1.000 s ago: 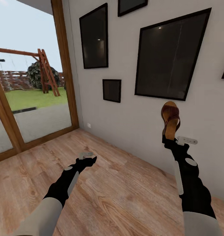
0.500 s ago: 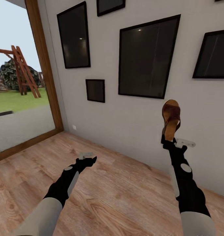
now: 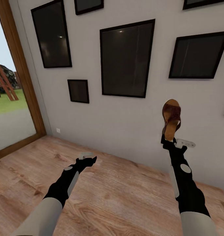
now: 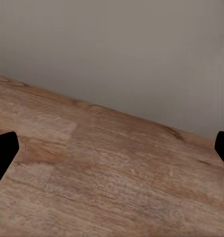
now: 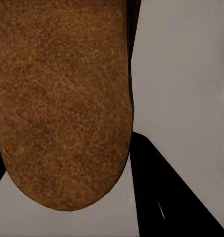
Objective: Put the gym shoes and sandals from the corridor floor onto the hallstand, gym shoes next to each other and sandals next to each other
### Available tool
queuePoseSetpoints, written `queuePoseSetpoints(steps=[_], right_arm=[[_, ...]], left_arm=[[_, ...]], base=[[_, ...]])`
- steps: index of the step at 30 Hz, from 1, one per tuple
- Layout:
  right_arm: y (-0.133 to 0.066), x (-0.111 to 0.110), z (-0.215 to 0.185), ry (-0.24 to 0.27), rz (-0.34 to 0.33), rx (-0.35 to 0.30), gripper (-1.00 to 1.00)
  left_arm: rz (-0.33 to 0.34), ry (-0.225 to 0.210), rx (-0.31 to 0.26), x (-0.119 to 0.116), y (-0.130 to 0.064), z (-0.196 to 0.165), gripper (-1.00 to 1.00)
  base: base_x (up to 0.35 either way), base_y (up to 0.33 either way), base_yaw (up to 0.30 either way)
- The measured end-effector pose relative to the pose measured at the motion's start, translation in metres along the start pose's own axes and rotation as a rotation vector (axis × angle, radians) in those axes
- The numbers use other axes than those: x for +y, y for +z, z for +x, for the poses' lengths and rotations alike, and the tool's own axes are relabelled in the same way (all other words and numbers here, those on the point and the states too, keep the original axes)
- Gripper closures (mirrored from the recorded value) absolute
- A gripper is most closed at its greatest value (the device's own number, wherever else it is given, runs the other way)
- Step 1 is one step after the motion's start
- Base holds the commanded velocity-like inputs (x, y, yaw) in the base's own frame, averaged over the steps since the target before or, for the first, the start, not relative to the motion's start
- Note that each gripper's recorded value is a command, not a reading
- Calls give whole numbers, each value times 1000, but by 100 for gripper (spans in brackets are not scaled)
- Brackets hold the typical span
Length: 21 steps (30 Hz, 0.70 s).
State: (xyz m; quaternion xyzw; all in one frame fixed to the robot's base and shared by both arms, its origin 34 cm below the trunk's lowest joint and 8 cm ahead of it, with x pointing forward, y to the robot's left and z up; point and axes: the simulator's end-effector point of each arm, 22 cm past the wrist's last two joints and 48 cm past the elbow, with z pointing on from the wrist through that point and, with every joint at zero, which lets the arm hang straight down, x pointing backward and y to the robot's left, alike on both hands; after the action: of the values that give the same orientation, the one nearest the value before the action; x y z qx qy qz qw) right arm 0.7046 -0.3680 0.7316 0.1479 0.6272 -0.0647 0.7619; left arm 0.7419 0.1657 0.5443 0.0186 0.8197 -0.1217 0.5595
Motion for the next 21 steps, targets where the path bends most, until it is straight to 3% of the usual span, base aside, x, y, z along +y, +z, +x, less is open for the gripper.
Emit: queuePoseSetpoints(steps=[21], right_arm=[[-1, 0, -5, 6, -1, -7, 100]], left_arm=[[1, 1, -8, -1, -2, -5, -100]], base=[[0, 0, -300]])
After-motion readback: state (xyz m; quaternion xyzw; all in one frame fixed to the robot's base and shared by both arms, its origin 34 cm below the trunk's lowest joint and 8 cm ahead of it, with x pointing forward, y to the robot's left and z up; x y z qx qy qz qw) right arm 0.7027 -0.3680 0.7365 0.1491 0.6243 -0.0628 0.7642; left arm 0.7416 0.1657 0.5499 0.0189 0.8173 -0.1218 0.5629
